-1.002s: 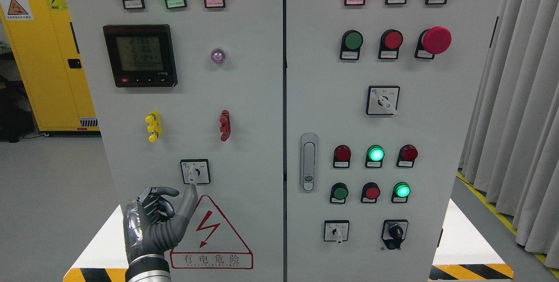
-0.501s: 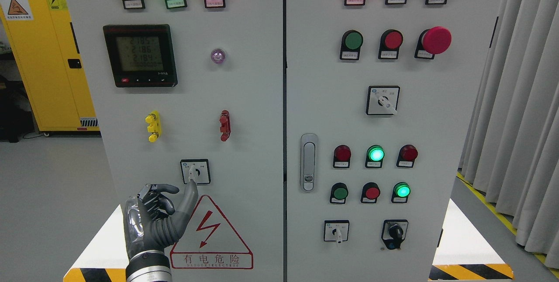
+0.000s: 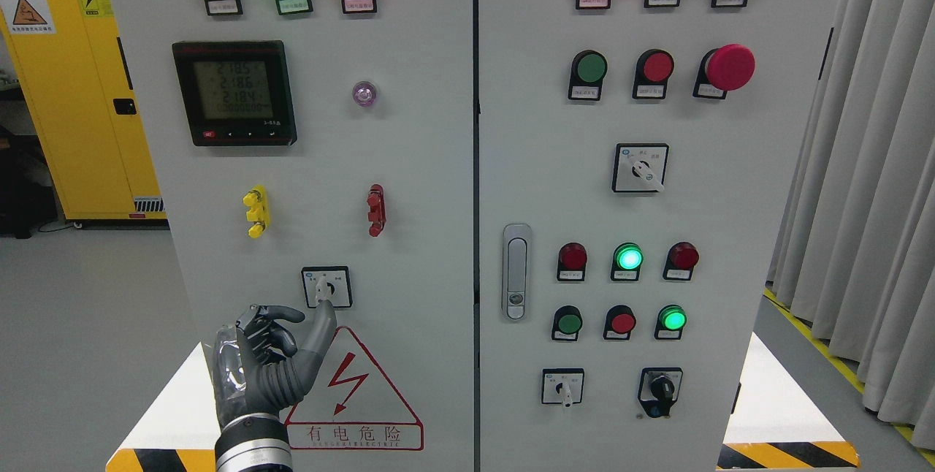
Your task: Turn on light switch 1
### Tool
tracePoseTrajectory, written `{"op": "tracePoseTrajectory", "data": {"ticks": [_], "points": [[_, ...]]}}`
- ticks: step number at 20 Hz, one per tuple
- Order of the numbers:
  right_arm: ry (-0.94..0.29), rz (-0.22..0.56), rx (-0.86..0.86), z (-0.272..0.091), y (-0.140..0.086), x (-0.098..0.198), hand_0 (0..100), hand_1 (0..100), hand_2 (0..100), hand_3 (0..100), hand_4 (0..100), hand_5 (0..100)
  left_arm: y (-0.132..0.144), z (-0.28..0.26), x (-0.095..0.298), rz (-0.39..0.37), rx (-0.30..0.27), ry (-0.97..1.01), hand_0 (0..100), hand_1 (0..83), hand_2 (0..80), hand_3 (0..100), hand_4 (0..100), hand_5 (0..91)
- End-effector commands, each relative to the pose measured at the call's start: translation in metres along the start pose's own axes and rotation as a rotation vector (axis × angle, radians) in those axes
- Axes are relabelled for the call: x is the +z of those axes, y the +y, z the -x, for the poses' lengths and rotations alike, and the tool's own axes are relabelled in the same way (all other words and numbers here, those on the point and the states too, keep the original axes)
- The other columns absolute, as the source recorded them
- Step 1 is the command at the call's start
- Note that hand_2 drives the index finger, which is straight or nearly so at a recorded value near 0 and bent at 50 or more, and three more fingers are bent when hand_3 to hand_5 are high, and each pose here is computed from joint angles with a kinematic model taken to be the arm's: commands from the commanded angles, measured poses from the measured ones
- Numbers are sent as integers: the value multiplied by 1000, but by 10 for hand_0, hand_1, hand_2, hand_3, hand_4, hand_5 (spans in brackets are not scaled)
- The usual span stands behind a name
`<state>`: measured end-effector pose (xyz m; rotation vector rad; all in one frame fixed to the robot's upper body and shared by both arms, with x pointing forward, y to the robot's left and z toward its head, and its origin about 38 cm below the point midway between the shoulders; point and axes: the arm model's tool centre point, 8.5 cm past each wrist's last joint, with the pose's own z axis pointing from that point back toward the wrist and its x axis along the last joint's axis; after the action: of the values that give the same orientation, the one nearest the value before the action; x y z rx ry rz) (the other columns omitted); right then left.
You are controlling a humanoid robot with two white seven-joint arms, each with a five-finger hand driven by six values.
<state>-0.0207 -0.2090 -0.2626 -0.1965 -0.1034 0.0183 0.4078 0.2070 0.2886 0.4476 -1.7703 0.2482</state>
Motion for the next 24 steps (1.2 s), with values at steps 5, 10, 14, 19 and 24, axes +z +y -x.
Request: {"op": "tracePoseTrajectory", "data": {"ticks": [5, 10, 14, 19, 24], "points": [[8, 3, -28, 1, 0, 0, 0, 500, 40, 0, 0, 0, -3, -2, -1, 1, -12, 18, 141, 725, 638, 988, 897, 837], [8, 3, -28, 1, 0, 0, 0, 500, 40, 0, 0, 0, -5, -6, -3, 0, -11, 16, 152, 727, 640, 989, 898, 836], [9, 3, -28, 2, 0, 0, 0, 500, 40, 0, 0, 0, -4, -5, -3, -12, -30, 19, 155, 727, 640, 990, 899, 839], [8, 3, -28, 1, 0, 0, 0, 500, 40, 0, 0, 0, -8, -3, -3, -1, -36, 26, 159, 727, 642, 991, 900, 838], [8, 3, -28, 1, 0, 0, 0, 500, 40, 0, 0, 0, -9, -1, -4, 0, -42, 33, 166, 726, 643, 992, 901, 842]]}}
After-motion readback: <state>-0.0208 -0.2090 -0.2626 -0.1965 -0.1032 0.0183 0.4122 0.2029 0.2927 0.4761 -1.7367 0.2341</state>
